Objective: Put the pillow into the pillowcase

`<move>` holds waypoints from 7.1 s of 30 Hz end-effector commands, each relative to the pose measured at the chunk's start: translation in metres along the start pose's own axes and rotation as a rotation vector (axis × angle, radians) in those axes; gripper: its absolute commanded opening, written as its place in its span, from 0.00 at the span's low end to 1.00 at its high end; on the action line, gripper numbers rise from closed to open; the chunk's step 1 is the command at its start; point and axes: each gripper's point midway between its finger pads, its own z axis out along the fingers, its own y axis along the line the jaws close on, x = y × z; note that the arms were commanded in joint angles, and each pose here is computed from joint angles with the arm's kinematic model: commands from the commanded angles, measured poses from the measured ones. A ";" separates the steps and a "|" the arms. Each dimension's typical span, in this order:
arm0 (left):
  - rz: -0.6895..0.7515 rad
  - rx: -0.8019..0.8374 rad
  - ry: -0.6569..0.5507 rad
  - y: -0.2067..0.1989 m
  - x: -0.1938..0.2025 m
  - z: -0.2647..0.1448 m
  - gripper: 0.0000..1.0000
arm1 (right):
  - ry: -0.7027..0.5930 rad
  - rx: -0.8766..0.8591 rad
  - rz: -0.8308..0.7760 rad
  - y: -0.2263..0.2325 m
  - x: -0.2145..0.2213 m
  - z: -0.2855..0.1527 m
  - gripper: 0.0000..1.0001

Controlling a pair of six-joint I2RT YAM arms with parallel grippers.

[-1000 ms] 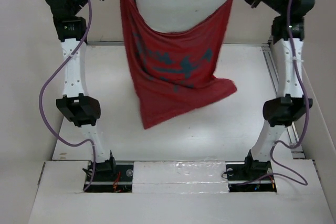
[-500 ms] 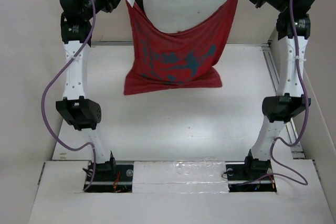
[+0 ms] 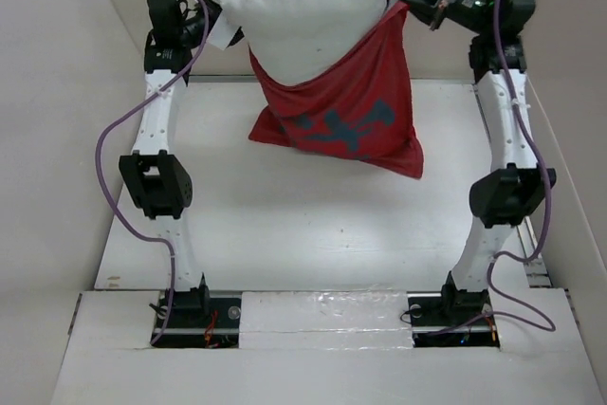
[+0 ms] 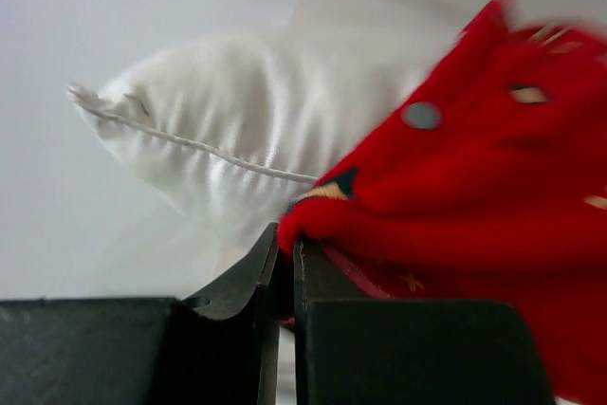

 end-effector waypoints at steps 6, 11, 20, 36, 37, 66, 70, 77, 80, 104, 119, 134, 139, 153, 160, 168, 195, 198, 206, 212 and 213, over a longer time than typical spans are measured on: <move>0.376 0.405 -0.038 -0.205 0.057 -0.110 0.00 | -0.473 0.381 -0.166 0.000 -0.085 -0.083 0.00; 0.375 0.688 -0.013 -0.286 0.083 -0.166 0.00 | -0.554 0.384 -0.162 0.012 -0.096 -0.096 0.00; 0.570 0.695 -0.013 -0.268 0.107 -0.168 0.00 | -0.186 0.134 -0.348 0.032 -0.053 -0.056 0.00; 0.482 1.025 -0.218 -0.352 0.096 -0.267 0.00 | -0.209 -0.554 -0.459 0.234 -0.001 -0.136 0.00; 0.439 0.936 -0.261 -0.346 0.082 -0.255 0.00 | -0.294 -0.465 -0.374 0.222 -0.028 -0.129 0.00; 0.267 1.023 -0.257 -0.331 0.031 -0.267 0.00 | -0.673 -0.046 -0.335 0.179 -0.083 -0.110 0.00; 0.221 1.081 -0.298 -0.359 0.037 -0.287 0.00 | -0.397 -0.239 -0.283 0.196 -0.049 -0.091 0.00; 0.235 0.931 -0.232 -0.328 0.030 -0.247 0.00 | -0.103 -0.135 -0.141 0.097 -0.029 -0.029 0.00; 0.020 0.667 -0.235 -0.282 -0.003 -0.188 0.00 | -0.066 -0.058 -0.142 0.068 -0.016 -0.008 0.00; 0.266 0.828 -0.211 -0.287 0.005 -0.205 0.00 | 0.027 -0.433 -0.265 0.156 0.026 -0.018 0.00; 0.534 0.811 0.375 -0.228 0.193 -0.237 0.00 | 0.452 -0.403 -0.253 0.072 0.172 -0.035 0.00; 0.362 -0.043 -0.188 -0.053 0.104 -0.174 0.00 | 0.192 0.187 -0.309 -0.080 0.167 -0.016 0.00; 0.254 -0.183 -0.139 0.075 0.120 -0.168 0.00 | 0.173 0.377 -0.349 -0.122 0.166 -0.025 0.00; 0.221 -0.320 0.099 0.214 0.252 -0.152 0.00 | 0.005 0.856 -0.262 -0.278 0.093 -0.088 0.38; 0.385 -0.419 0.192 0.205 0.308 -0.106 0.18 | -0.246 0.921 -0.349 -0.237 0.079 -0.156 1.00; 0.639 -0.636 -0.041 0.137 0.327 -0.122 0.89 | -0.200 0.852 -0.238 -0.246 0.187 -0.211 1.00; 0.965 -1.079 0.014 0.213 0.264 -0.030 0.11 | 0.012 0.142 -0.202 -0.279 0.288 -0.103 1.00; 0.978 -1.059 0.008 0.197 0.262 -0.020 0.00 | 0.000 0.034 -0.164 -0.277 0.297 -0.089 1.00; 1.092 -0.864 0.138 0.113 0.337 0.016 0.00 | -0.069 -0.044 -0.134 -0.273 0.280 -0.062 0.07; 1.066 -0.703 0.318 0.097 0.412 0.018 0.00 | -0.223 -0.161 -0.227 -0.199 0.231 -0.075 0.00; 1.044 -0.660 0.349 0.095 0.421 0.020 0.00 | -0.241 -0.200 -0.240 -0.179 0.227 -0.077 0.00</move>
